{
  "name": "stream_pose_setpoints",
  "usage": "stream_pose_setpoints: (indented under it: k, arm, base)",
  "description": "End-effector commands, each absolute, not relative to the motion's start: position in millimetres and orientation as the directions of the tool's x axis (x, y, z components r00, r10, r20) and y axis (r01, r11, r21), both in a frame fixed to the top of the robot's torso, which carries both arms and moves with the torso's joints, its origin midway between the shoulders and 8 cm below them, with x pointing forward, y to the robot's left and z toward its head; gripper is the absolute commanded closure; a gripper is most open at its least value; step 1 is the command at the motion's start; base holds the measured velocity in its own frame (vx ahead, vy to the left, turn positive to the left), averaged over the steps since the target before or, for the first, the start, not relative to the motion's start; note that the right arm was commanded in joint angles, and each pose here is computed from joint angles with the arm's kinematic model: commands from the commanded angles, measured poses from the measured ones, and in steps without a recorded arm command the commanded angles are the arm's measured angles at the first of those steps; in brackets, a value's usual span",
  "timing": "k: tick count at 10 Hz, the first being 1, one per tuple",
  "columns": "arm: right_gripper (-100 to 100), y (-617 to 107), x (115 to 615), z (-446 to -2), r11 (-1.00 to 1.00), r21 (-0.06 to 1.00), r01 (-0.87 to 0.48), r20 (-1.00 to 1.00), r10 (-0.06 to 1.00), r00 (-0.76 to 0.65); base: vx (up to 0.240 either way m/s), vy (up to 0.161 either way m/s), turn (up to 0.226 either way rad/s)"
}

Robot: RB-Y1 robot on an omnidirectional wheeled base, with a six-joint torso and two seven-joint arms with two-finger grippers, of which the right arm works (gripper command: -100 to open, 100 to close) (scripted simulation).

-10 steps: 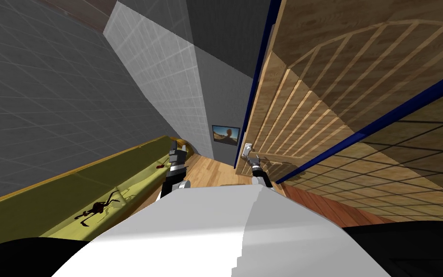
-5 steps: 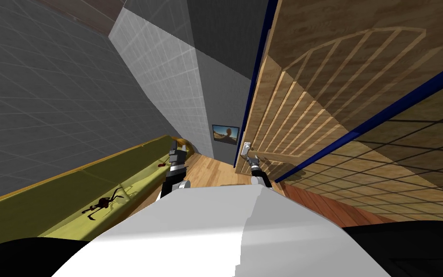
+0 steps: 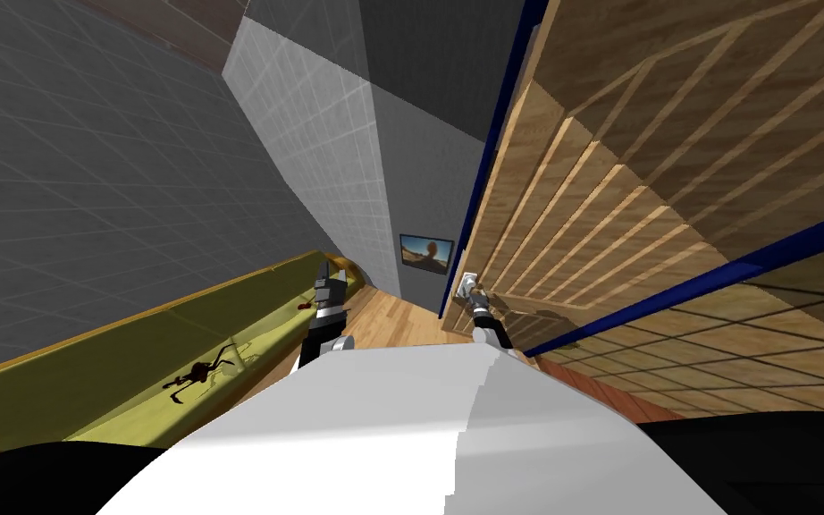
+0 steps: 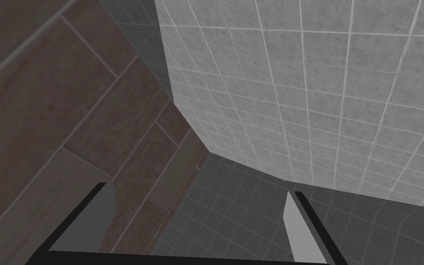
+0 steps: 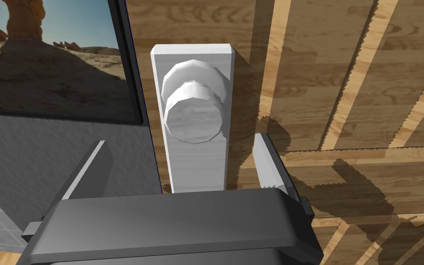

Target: Pull the door open

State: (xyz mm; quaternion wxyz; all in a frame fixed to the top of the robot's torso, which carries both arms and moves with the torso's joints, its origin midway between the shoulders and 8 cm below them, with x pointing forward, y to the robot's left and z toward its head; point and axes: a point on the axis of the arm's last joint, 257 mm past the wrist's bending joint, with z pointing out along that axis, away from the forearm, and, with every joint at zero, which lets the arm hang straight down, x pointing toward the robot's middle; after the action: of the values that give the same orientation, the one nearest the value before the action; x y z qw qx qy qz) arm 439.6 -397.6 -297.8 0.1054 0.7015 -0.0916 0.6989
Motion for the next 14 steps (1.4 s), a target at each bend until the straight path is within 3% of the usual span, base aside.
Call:
stream_pose_setpoints:
  k: [1,3,4,10,14]
  arm:
    - [-100,-417,436,-297,-0.954,0.018,-0.299,1.000,0.017,0.004]
    - [-100,-420,436,-296,-0.952,0.018,-0.305,1.000,0.018,0.002]
    - [100,-420,436,-296,-0.952,0.018,-0.305,1.000,0.018,0.002]
    - [100,-422,432,-298,-0.955,0.017,-0.295,1.000,0.016,0.007]
    - [100,-421,428,-297,-0.962,0.012,-0.272,1.000,0.012,0.003]
  base:
    - [0.194,-0.026,0.145]
    - [0.161,-0.030,0.082]
    - [-0.014,0.001,-0.033]
    - [-0.032,-0.001,0.026]
    - [-0.206,-0.039,0.134]
